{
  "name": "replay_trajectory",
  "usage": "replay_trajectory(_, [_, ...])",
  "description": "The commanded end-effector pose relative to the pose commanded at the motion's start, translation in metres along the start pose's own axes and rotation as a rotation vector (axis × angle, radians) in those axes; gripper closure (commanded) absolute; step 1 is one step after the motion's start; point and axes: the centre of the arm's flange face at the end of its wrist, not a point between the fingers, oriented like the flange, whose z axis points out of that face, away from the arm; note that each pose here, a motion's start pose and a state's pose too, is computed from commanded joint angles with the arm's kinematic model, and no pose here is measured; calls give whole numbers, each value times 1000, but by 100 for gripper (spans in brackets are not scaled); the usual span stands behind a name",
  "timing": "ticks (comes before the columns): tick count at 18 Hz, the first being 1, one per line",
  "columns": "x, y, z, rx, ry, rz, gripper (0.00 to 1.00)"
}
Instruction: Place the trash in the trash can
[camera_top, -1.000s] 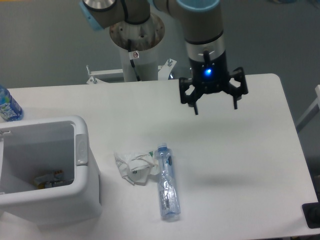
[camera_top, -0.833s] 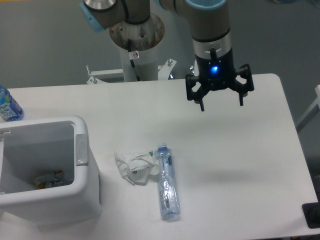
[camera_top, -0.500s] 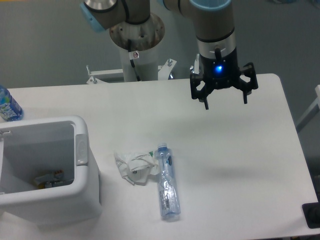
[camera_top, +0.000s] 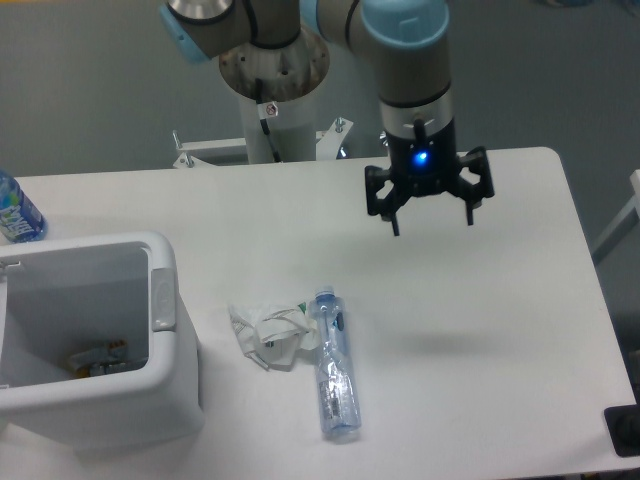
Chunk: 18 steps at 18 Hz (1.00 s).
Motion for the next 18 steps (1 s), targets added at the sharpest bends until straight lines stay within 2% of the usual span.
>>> replay_trajectory(1, [13, -4, 8, -10, 14, 45, 0])
replay_trajectory(6, [64, -1, 46, -68, 61, 430, 0])
replay_trajectory(10, [97, 1, 79, -107, 123, 697, 0])
replay_trajectory(13, [133, 9, 110, -159, 170, 805, 0])
replay_trajectory(18, [168, 5, 140, -188, 193, 858, 0])
